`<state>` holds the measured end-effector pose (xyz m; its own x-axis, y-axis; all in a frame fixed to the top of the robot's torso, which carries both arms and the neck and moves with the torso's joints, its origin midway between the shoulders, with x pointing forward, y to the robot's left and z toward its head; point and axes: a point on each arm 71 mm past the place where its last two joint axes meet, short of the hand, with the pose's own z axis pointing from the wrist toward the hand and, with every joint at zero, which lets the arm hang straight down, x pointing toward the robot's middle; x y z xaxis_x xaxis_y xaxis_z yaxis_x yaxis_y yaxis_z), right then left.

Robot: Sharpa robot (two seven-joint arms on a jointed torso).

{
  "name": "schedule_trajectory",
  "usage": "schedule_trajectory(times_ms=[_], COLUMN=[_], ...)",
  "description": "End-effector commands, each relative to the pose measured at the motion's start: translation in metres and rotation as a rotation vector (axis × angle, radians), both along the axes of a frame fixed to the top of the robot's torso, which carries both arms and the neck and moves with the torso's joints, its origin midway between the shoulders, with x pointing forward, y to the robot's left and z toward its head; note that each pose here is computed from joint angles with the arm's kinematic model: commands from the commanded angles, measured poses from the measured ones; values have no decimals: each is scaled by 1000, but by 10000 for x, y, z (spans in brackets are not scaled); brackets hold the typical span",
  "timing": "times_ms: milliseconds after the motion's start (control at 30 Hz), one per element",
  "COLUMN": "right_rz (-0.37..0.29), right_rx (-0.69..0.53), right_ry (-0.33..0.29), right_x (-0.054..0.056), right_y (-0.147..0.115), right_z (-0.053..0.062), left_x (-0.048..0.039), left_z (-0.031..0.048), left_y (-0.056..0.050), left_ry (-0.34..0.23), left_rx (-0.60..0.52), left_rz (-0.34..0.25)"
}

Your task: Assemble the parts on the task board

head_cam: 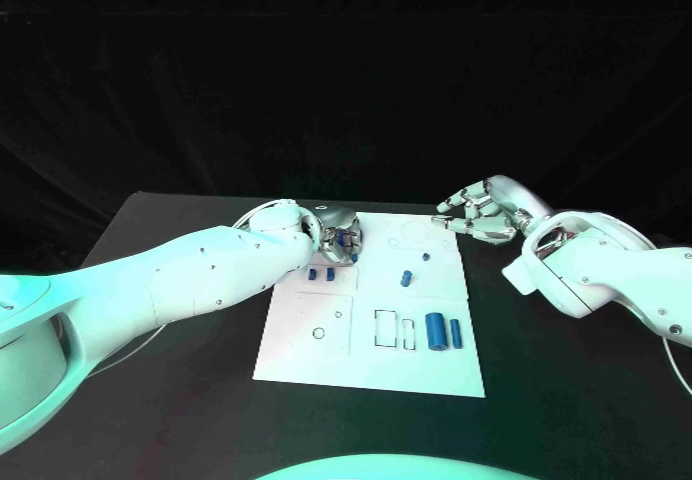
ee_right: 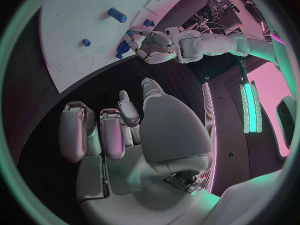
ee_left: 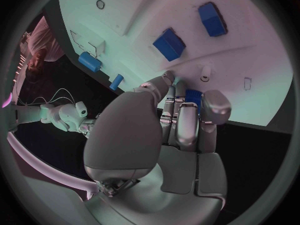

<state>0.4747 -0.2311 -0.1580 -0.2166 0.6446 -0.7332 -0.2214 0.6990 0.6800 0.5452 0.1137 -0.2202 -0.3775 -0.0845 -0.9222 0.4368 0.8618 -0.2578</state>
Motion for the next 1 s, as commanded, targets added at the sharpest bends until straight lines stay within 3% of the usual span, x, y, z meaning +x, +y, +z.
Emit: schedule_trajectory(times_ms=[33,1000], right_rz=[12,14], right_rx=[-1,-2], right_ry=[-5,-3], right_x=[-4,1], right_y=[16,29], right_z=[1,-4], left_x=[-9,-27], left_z=[-14,-33], left_y=[-22,-41], left_ry=[2,27], left_rx=[-14,-8], left_rz=[-11,-27])
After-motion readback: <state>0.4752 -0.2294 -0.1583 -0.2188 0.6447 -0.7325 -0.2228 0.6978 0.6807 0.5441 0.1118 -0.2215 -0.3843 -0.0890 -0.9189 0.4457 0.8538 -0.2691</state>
